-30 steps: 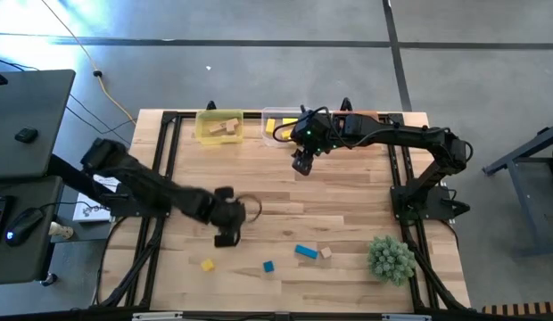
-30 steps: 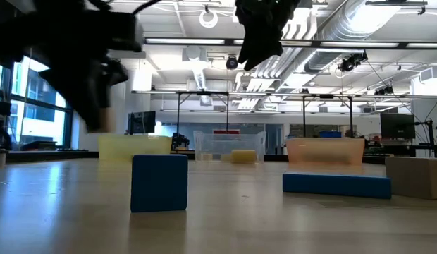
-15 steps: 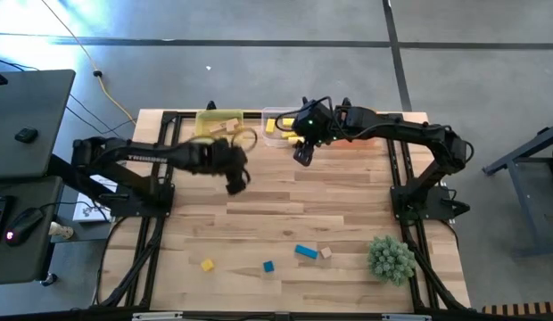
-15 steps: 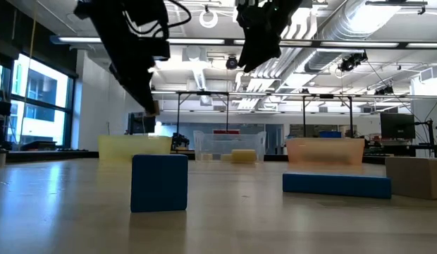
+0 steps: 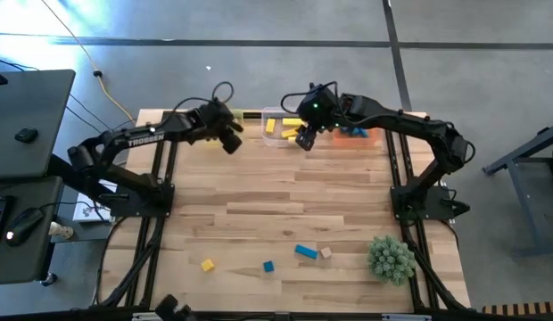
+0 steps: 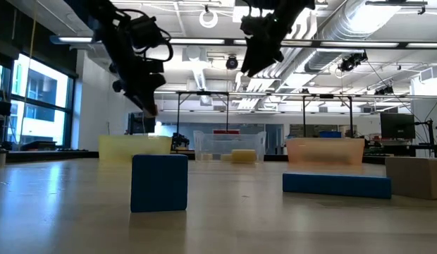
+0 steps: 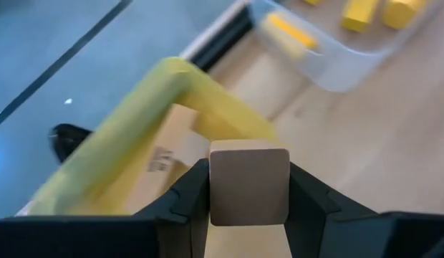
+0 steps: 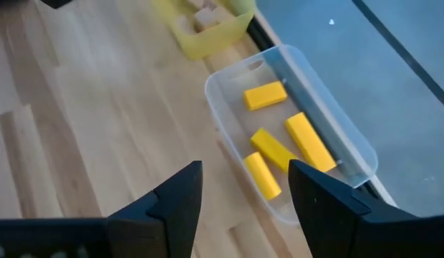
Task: Sort & place blocks by color
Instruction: Put the left brown block into the yellow bin
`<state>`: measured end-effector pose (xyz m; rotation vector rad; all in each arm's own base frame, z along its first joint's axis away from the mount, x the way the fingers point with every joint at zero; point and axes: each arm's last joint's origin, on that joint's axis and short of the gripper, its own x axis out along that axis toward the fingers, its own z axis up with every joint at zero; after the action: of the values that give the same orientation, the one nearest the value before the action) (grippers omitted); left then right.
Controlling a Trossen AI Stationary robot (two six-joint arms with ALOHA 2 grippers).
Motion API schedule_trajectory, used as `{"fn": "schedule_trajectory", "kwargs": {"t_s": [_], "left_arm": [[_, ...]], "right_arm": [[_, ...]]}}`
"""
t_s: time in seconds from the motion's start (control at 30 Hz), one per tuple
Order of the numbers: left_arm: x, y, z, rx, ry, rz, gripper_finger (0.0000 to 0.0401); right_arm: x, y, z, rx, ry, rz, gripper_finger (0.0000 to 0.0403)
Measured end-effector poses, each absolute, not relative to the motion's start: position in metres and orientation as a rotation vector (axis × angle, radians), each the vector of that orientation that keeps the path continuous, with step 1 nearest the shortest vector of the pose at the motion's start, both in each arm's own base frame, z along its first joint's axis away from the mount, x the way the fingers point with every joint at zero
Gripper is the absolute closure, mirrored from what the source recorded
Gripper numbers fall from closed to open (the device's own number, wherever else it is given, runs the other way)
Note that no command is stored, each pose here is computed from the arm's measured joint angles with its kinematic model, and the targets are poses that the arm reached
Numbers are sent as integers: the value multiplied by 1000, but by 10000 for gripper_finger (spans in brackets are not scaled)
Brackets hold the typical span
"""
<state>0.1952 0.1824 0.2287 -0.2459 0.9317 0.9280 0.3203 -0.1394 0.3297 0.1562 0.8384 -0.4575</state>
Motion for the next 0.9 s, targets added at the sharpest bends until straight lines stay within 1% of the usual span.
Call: {"fn": "schedule_trajectory", "kwargs": {"t_s": [0.27,0.47,0.7,0.9], "left_arm": [[171,207,228,-308,915,1042,288],[161,225,215,-373,946,1107,287],[158,241,193,-442,975,1103,287],[159,250,187,-449,937,1125,283]], "right_arm": [[318,-156,334,172,763,-483,209],[317,-163,337,174,727,-504,209],[316,-165,337,172,726,-508,209],[316,-165,337,181,725,-496,209]]}}
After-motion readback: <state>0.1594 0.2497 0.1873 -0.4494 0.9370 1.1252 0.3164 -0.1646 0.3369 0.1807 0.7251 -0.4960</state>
